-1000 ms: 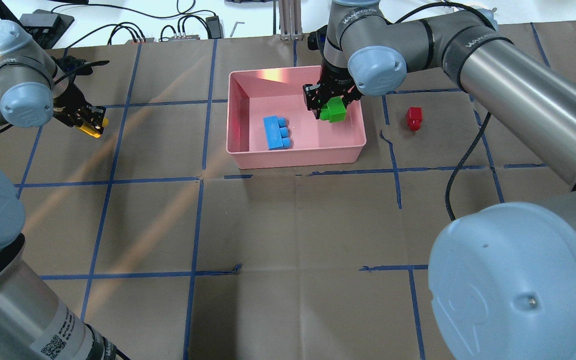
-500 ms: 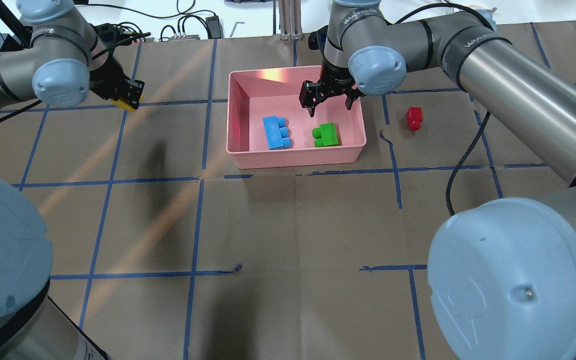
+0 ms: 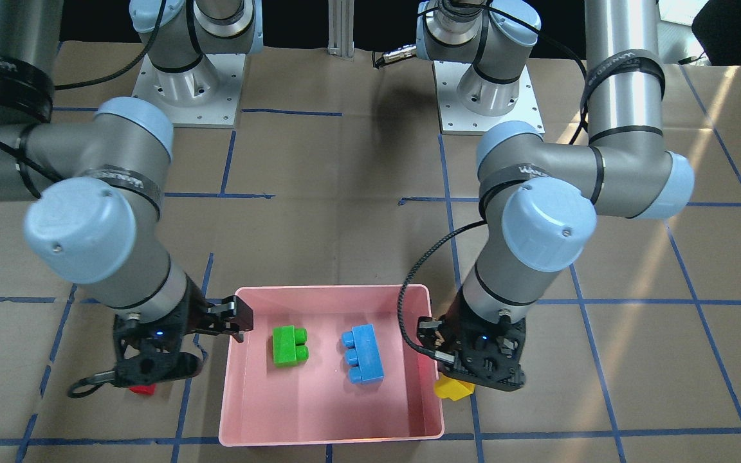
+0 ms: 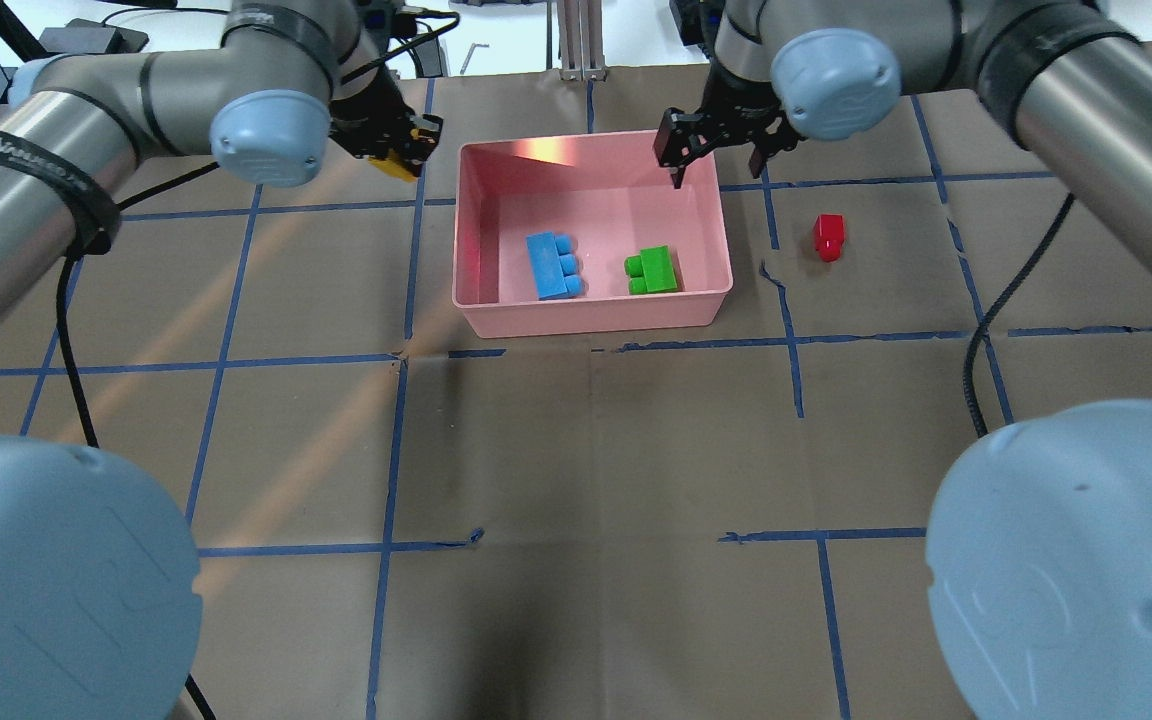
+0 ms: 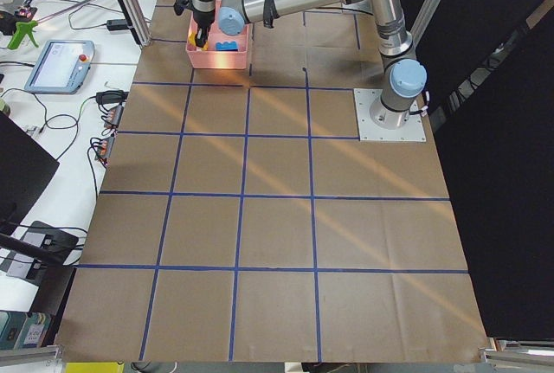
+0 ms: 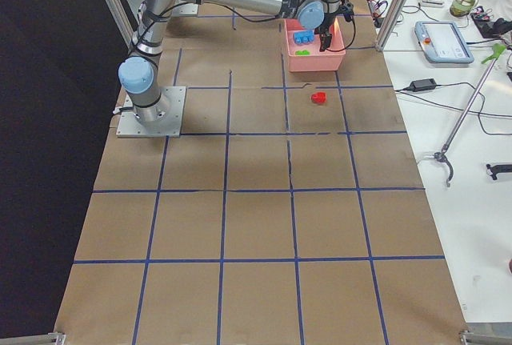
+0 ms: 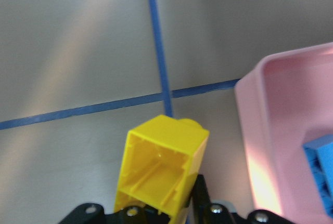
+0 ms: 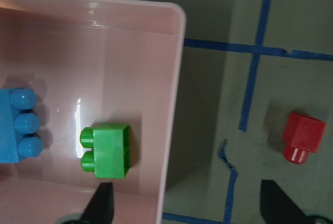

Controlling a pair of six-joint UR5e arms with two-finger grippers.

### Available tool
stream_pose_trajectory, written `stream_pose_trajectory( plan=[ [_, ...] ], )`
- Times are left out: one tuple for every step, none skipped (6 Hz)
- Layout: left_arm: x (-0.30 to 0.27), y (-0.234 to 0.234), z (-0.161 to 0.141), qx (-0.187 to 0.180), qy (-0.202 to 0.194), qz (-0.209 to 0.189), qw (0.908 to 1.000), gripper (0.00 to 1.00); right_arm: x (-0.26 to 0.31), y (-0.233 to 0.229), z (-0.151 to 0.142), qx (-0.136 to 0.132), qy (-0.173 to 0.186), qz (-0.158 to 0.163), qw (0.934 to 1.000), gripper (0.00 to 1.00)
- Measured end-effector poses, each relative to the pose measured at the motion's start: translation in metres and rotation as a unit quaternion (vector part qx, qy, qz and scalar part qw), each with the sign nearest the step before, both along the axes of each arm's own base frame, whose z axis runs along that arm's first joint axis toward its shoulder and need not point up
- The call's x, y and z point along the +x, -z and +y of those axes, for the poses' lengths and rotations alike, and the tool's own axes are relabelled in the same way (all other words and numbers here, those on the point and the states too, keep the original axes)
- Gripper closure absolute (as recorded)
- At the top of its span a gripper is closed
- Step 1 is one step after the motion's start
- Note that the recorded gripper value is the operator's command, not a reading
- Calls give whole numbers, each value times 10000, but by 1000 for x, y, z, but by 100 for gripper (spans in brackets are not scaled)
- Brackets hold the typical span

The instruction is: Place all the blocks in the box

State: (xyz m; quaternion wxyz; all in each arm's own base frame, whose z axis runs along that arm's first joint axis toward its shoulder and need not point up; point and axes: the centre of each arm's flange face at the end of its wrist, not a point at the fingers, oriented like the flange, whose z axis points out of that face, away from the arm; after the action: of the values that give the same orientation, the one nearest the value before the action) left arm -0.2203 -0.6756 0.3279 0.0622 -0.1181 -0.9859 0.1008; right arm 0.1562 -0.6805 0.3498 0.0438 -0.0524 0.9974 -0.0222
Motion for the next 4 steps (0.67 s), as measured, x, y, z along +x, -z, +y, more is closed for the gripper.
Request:
stream_pose_trajectory(
  plan=[
    [-27,7,10,89,169,221,9996,53,-37,-3,-6,-17,157,7,9999,0],
    [-42,16,19,204,284,366,9987,1,-54,2,-13,-39,209,7,9998,0],
    [-52,21,26,285,329,437,9981,0,-61,16,-23,-139,223,19,9997,0],
    [-56,20,29,326,242,477,9980,0,-65,37,-34,-257,232,52,9994,0]
  ],
)
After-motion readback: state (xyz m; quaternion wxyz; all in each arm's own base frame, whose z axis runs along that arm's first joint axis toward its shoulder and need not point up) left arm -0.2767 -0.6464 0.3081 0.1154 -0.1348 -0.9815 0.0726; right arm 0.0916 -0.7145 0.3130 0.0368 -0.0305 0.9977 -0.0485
